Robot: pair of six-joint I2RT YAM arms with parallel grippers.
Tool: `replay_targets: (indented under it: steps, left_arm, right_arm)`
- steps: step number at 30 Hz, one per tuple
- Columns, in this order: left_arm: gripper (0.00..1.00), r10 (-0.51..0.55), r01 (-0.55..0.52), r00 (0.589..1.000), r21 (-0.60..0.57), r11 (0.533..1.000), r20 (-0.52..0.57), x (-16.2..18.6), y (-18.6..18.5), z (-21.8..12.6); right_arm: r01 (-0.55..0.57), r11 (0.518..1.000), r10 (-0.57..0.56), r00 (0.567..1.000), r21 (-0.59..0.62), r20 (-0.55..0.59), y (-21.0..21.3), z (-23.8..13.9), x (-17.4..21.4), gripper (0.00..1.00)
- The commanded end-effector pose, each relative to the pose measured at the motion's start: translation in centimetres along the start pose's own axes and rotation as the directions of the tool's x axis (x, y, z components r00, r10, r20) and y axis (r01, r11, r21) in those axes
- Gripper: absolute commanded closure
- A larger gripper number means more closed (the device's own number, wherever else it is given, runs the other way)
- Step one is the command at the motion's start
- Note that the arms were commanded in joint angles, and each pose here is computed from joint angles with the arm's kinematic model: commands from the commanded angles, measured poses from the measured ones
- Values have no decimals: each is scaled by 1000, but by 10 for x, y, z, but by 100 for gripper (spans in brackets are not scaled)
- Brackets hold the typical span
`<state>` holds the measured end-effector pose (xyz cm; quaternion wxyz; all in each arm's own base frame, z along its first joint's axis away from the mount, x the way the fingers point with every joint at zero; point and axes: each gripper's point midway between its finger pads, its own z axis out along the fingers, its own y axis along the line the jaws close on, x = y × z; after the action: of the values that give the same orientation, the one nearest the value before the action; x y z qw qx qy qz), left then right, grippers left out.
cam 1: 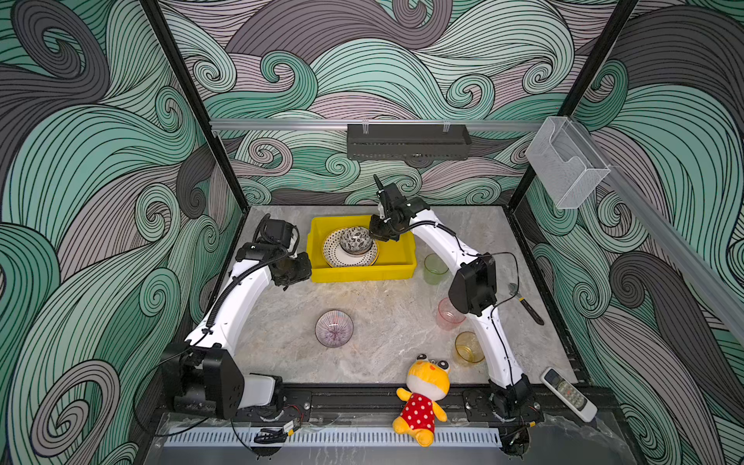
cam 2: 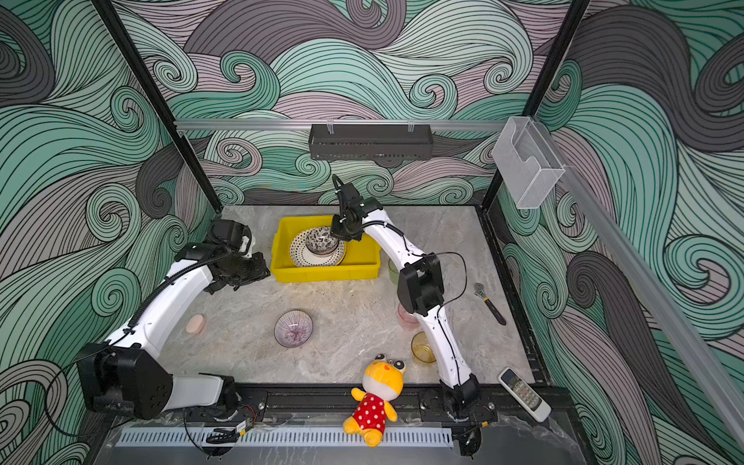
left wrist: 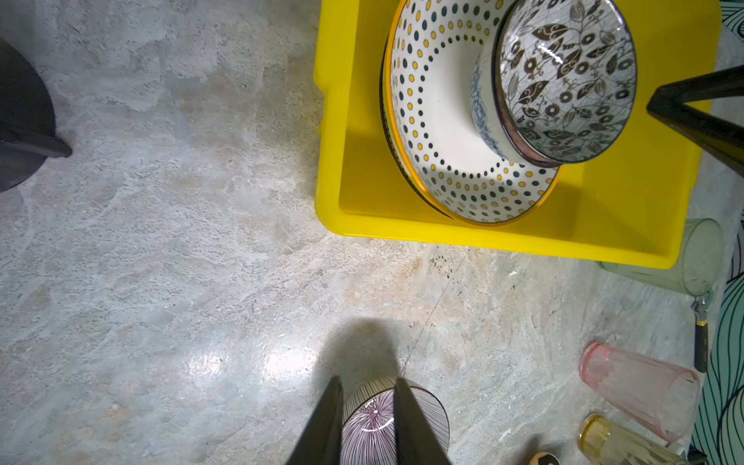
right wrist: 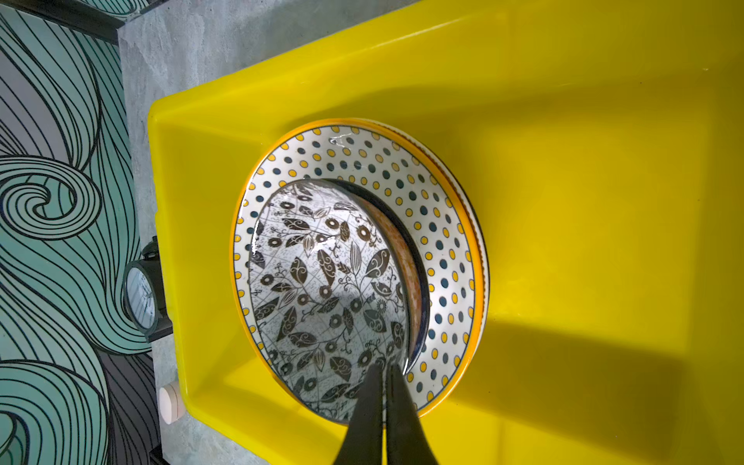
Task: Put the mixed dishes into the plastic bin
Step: 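Open the right gripper on the leaf-patterned bowl while the left reaches the pink bowl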
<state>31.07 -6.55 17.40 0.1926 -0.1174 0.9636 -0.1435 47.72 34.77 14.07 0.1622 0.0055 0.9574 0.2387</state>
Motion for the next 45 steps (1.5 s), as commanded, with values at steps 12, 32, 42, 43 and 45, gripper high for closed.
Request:
replay_targets:
  steps: [12,32,42,43,45]
  left_arm:
    - [71,3,8,992,80,997,-128,39,-6,0]
    - [63,-39,37,964,-14,999,-261,95,12,10]
    - [61,-18,-6,945,-72,997,-327,119,13,22]
    - [62,-16,-10,942,-75,997,-336,123,13,24]
    - [61,-17,-14,939,-87,996,-344,127,15,25]
  right_arm:
    - [0,1000,1,999,23,-48,-7,10,15,92]
    - [154,987,-152,987,-53,45,39,-51,21,55]
    - [172,981,-164,983,-90,83,39,-72,34,53]
    - [175,980,-167,982,-96,88,39,-75,36,52]
    - [176,980,-166,981,-96,96,36,-79,38,52]
